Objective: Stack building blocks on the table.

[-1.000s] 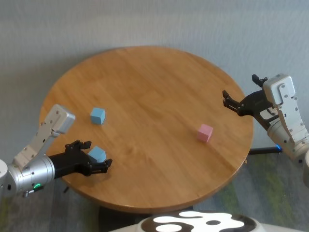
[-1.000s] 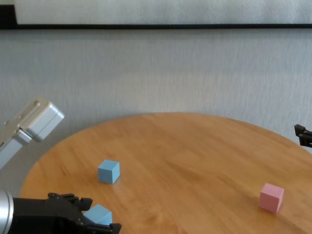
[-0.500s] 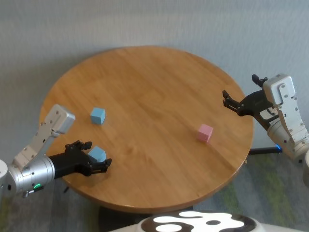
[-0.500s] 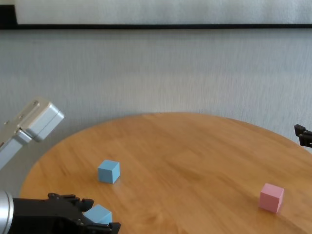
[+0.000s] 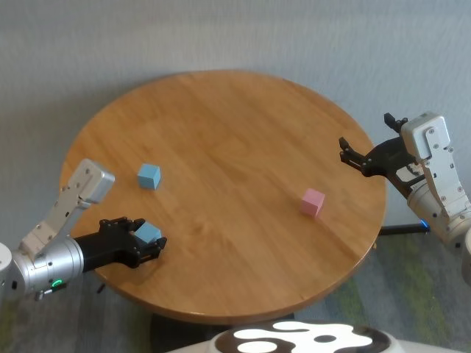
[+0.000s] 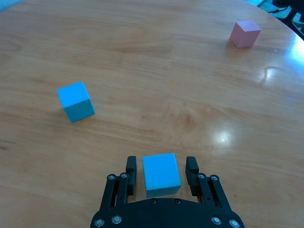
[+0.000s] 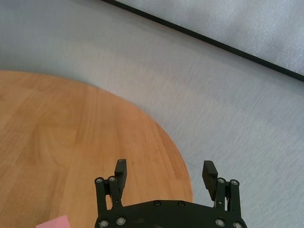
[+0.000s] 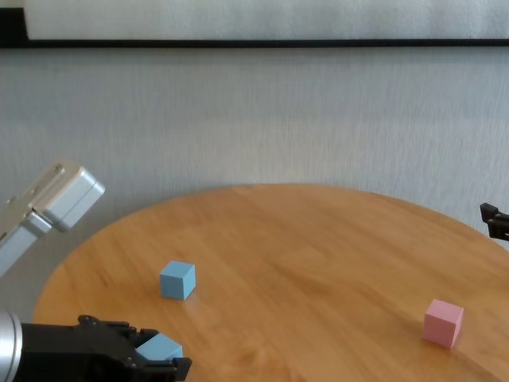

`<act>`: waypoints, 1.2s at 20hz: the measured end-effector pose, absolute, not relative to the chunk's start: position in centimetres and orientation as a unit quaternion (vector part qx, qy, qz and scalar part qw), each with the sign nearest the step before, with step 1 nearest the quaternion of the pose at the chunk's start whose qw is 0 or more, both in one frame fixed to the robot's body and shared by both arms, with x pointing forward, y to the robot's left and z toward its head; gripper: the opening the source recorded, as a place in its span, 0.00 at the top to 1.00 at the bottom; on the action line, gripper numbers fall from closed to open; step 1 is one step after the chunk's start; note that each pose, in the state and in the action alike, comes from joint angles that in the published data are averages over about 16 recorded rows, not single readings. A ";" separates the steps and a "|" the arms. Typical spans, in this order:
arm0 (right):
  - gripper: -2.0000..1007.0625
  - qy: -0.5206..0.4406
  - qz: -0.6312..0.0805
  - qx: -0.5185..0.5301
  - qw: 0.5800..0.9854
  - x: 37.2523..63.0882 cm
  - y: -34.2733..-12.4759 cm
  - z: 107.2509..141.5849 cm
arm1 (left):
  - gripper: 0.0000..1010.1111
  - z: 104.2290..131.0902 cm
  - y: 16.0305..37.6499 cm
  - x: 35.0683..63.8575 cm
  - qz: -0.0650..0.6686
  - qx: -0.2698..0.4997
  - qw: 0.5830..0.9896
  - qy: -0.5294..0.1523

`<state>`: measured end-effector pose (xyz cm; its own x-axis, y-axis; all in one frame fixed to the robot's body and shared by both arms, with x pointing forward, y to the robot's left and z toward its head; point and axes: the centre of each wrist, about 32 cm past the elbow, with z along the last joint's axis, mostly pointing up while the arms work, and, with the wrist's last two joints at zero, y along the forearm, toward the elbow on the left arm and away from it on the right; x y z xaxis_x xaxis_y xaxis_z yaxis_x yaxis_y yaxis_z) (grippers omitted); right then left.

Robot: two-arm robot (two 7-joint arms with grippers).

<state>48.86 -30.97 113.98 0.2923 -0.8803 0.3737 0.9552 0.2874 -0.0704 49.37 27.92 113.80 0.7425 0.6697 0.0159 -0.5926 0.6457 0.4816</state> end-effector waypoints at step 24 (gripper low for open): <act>0.00 -0.132 -0.580 -0.142 0.791 48.9 -31.0 114.0 | 0.61 113.7 27.9 50.0 0.310 0.213 0.926 0.048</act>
